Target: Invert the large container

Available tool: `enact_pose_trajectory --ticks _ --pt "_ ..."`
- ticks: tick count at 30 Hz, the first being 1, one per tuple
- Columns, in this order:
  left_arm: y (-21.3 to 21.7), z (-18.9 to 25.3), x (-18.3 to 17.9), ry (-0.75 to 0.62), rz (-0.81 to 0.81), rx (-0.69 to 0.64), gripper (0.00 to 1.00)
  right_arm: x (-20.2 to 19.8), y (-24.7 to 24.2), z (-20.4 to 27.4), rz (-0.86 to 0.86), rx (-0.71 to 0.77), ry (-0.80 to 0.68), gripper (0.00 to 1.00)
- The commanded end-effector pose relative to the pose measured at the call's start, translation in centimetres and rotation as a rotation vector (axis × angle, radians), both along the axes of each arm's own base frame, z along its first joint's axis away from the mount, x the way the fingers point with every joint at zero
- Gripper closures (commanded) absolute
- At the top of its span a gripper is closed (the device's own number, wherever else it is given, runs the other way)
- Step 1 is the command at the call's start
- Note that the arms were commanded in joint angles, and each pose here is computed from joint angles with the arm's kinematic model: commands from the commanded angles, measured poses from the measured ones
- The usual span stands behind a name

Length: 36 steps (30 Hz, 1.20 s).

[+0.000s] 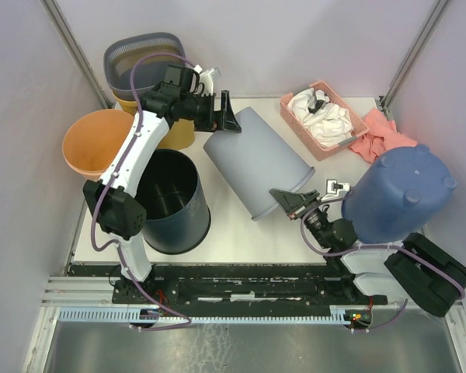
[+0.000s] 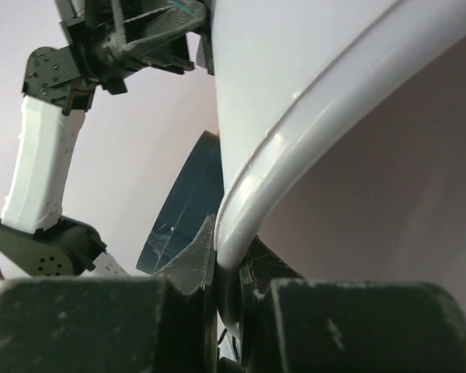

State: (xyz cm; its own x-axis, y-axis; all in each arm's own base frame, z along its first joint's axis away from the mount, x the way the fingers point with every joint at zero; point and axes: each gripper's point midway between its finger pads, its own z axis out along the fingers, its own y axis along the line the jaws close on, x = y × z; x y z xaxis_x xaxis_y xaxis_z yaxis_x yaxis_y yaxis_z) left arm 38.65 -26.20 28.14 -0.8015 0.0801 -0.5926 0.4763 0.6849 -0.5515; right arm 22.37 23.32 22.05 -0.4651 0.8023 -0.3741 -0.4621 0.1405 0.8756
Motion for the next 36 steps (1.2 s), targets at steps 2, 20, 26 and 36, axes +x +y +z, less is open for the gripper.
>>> enact_pose_trajectory --ticks 2,20,26,36 --pt "-2.4 7.7 -5.0 -0.064 -0.149 -0.209 0.07 1.5 2.6 -0.7 0.043 -0.015 0.057 0.95" --pt "-3.6 7.9 -6.2 -0.052 -0.178 -0.257 0.05 7.1 5.7 -9.4 -0.027 0.072 0.493 0.01" --pt "-4.1 6.9 -5.9 -0.036 -0.167 -0.246 0.05 5.4 4.8 -13.7 -0.055 -0.147 0.692 0.02" --pt "-4.9 6.6 -5.7 -0.034 -0.172 -0.249 0.05 2.6 0.3 -15.6 -0.194 -0.451 0.914 0.01"
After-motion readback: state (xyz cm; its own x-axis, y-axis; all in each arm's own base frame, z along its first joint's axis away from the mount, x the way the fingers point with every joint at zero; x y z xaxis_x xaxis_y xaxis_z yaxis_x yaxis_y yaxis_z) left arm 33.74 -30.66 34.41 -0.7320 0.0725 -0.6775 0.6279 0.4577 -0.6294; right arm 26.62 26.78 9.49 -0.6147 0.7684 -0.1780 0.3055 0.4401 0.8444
